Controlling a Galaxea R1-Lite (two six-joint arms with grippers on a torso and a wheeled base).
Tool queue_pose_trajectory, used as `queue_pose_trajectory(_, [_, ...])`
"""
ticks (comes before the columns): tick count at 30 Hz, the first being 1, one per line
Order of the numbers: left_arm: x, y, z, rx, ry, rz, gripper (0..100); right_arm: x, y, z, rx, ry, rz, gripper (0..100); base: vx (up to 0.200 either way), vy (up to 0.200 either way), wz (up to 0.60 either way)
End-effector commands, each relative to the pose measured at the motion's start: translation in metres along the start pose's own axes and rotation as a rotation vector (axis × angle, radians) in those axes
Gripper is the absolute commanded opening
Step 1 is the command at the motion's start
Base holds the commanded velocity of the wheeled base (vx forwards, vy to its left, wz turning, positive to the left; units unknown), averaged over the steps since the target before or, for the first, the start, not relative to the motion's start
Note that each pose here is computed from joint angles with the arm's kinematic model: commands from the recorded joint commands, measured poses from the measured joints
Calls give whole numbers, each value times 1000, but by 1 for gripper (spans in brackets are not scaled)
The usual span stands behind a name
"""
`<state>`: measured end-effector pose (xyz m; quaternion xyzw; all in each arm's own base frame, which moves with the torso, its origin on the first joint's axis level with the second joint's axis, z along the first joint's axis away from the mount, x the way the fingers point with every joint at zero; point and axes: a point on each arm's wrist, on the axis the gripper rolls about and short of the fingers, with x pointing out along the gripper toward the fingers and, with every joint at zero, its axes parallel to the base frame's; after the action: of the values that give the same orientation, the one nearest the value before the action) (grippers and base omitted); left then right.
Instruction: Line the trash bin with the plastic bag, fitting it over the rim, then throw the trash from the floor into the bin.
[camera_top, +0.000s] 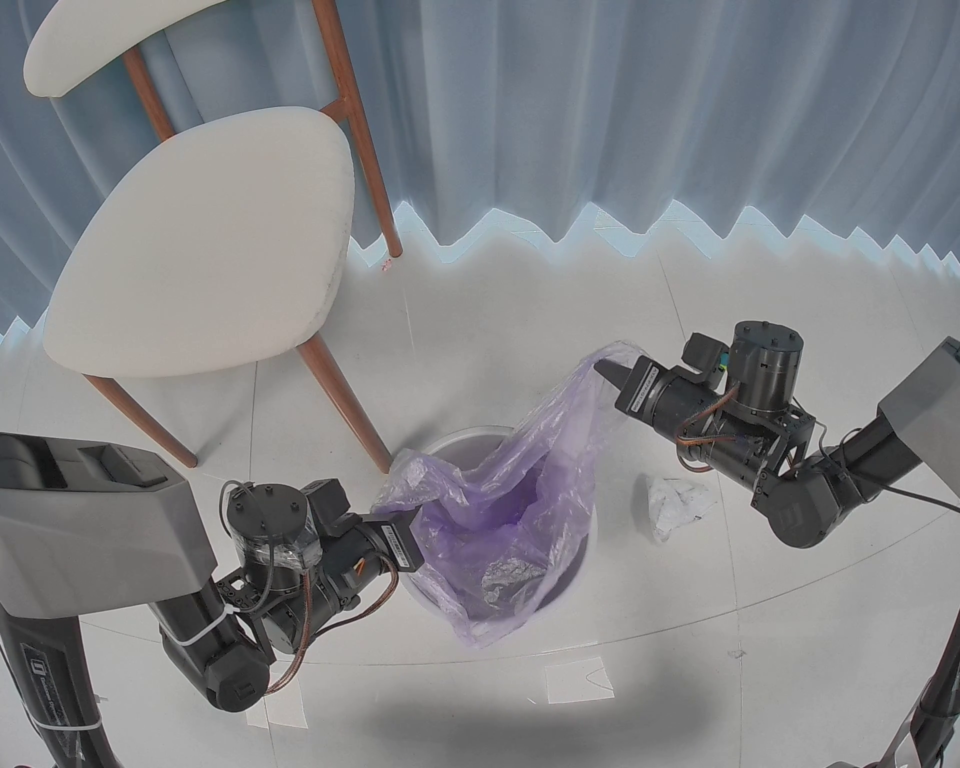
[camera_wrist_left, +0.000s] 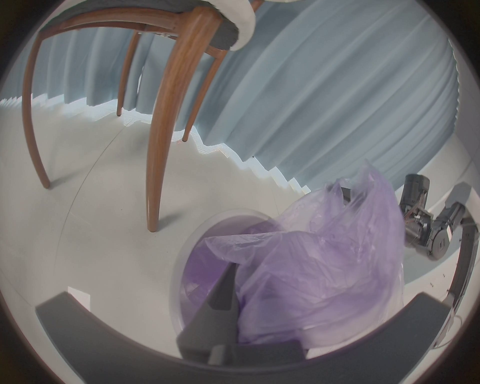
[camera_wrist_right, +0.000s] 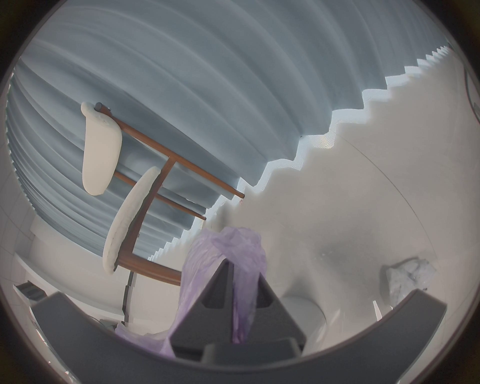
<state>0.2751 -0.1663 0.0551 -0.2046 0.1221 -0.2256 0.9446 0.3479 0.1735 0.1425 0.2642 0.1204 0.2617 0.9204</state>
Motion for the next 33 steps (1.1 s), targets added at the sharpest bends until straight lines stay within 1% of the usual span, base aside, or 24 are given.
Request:
queue_pose_trajectory(1, [-2,-6,11,-38,-42,-11,0,14,-2,4,-3,-14,11,0,0,0,0])
queue_pose_trajectory(7, [-6,-10,1,-114,-5,-15,0,23,-10,7,-4,-33,2,0,0,0,0])
queue_pose_trajectory(9, [-8,-10,1,-142,-5,-8,0,24,-9,9,-2,-36,14,0,0,0,0])
queue_pose_trajectory(10, [-8,-10,1,-142,-5,-8,0,24,-9,9,-2,-36,14,0,0,0,0])
queue_pose_trajectory(12, [-11,-11,3,-171,-20,12,0,23,-5,8,-5,-37,27,0,0,0,0])
queue_pose_trajectory(14, [-16,-8,5,-173,-21,24,0,24,-3,9,-6,-38,35,0,0,0,0])
queue_pose_trajectory(17, [-22,-11,7,-185,-20,13,0,30,-3,10,-9,-36,47,0,0,0,0])
queue_pose_trajectory(21, [-22,-14,5,-190,-14,5,0,42,-9,6,-12,-32,53,0,0,0,0])
queue_pose_trajectory(26, [-20,-10,7,-194,-19,14,0,45,-9,7,-14,-43,60,0,0,0,0])
queue_pose_trajectory(30, [-20,-10,8,-256,-23,11,0,49,-5,12,-18,-66,79,0,0,0,0])
queue_pose_trajectory(33, [-18,-9,6,-270,-18,11,0,52,-5,14,-19,-77,84,0,0,0,0])
